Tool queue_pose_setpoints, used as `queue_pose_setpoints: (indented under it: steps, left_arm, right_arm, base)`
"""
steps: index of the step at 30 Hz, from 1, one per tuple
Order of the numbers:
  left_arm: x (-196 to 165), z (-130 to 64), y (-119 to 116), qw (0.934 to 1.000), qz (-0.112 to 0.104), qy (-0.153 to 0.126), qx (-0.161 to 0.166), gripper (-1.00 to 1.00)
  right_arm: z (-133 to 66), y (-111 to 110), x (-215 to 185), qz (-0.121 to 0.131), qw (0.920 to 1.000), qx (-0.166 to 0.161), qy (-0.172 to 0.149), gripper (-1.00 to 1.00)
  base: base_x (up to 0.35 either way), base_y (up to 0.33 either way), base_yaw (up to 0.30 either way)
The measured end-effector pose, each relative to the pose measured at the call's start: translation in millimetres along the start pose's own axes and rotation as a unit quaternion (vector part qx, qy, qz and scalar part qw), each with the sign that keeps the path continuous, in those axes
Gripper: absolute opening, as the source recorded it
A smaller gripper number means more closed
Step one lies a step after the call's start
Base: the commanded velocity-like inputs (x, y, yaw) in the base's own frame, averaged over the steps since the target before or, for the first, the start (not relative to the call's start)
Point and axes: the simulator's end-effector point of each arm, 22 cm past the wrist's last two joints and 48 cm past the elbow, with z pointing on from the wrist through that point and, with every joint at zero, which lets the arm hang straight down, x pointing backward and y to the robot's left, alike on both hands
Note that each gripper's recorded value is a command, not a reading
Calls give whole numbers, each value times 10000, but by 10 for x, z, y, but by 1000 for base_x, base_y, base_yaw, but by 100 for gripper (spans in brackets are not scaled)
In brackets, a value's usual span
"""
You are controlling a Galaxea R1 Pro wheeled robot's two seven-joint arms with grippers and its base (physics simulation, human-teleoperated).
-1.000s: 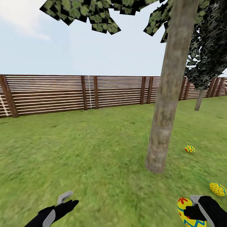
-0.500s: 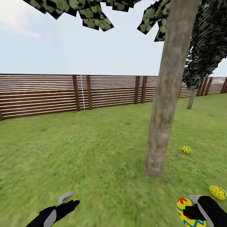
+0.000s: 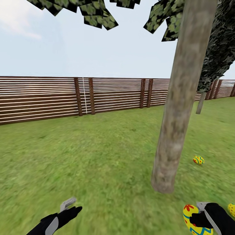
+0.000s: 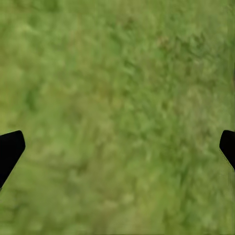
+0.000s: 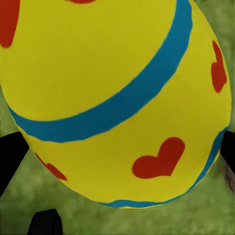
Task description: Take the three Easter eggs out of the wicker basket on the lawn in the garden, then place them on the lawn next to a single tree (choose any tree) so that all three eggs are next to the same tree and none are left in the basket.
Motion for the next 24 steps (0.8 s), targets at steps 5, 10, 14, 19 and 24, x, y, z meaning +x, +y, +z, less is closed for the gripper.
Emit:
queue_pose_setpoints:
  steps: [5, 10, 14, 19, 24]
  left_arm:
    - [-8, -2, 8, 10000, -1, -12, -5, 100]
    - [-18, -3, 10, 10000, -7, -27, -5, 100]
    - [-63, -3, -6, 10000, -11, -79, 18, 100]
    - [-25, 48, 22, 9999, -89, -94, 27, 100]
    - [36, 112, 75, 9999, -97, -88, 6, 100]
  right_arm:
    - [0, 0, 0, -4, 10000, 2, -1, -100]
    - [0, 0, 0, -1, 10000, 0, -1, -100]
    - [4, -1, -2, -3, 10000, 4, -1, -100]
    - [72, 11, 32, 0, 10000, -1, 2, -100]
    - [158, 20, 69, -2, 10000, 6, -12, -100]
  base:
    - [336, 0, 0]
    - [336, 0, 0]
    - [110, 0, 0]
    - [3, 0, 0]
    - [0, 0, 0]
